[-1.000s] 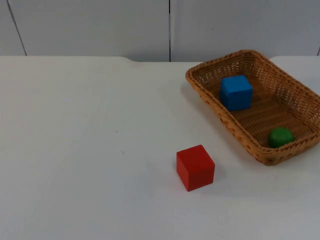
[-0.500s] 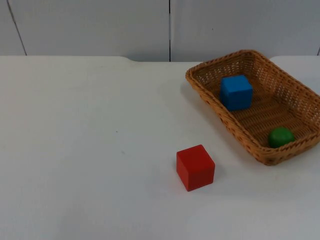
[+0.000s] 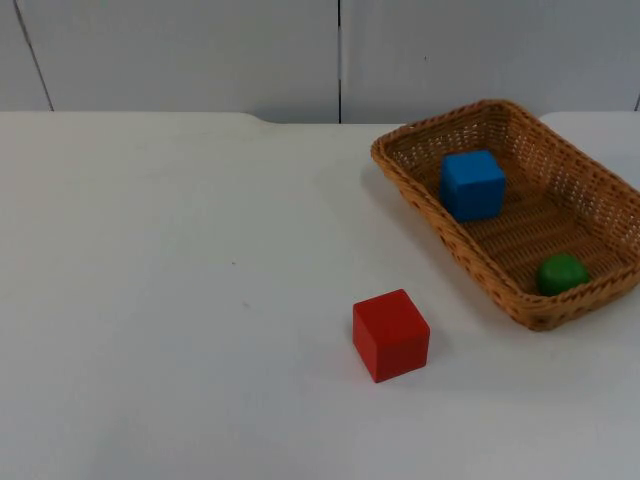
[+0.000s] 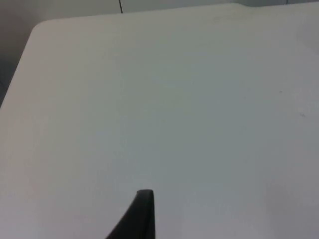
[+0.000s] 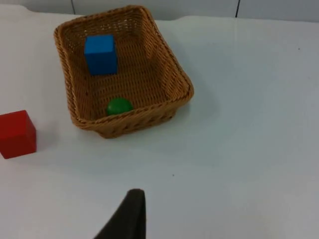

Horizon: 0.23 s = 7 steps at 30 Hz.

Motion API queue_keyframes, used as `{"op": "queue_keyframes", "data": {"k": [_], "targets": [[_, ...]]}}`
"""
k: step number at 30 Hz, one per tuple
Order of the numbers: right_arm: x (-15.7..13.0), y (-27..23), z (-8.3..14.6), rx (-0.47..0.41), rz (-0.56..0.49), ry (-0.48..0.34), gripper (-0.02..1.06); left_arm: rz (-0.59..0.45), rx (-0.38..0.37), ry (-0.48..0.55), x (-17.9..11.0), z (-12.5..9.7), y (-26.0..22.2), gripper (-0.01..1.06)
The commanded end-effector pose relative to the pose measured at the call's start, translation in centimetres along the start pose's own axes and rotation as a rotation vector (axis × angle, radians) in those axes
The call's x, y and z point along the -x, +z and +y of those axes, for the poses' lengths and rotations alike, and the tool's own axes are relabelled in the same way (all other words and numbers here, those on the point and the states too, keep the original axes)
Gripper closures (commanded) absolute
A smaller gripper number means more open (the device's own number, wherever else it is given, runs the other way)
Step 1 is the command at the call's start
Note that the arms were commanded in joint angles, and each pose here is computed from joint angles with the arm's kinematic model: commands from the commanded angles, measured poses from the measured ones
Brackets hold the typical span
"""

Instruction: Place all geometric objects except the red cube into the basket.

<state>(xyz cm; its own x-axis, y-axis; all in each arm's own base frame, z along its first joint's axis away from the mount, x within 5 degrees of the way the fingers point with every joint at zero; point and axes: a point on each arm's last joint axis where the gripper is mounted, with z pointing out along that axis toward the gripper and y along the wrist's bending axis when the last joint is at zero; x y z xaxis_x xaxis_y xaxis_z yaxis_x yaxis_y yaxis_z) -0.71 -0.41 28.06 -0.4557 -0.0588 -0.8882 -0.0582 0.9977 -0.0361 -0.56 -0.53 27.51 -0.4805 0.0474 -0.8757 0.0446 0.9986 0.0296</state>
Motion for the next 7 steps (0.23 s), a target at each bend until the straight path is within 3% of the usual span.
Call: {"op": "queue_keyframes", "data": {"k": [1, 7], "targets": [[-0.05, 0.02, -0.03, -0.004, -0.001, 0.006, 0.02, -0.012, -0.007, -0.011, 0.03, -0.01, 0.06, 0.00], [-0.05, 0.02, 0.12, 0.013, -0.001, 0.030, 0.02, -0.012, -0.007, -0.011, 0.03, -0.01, 0.06, 0.00]]}}
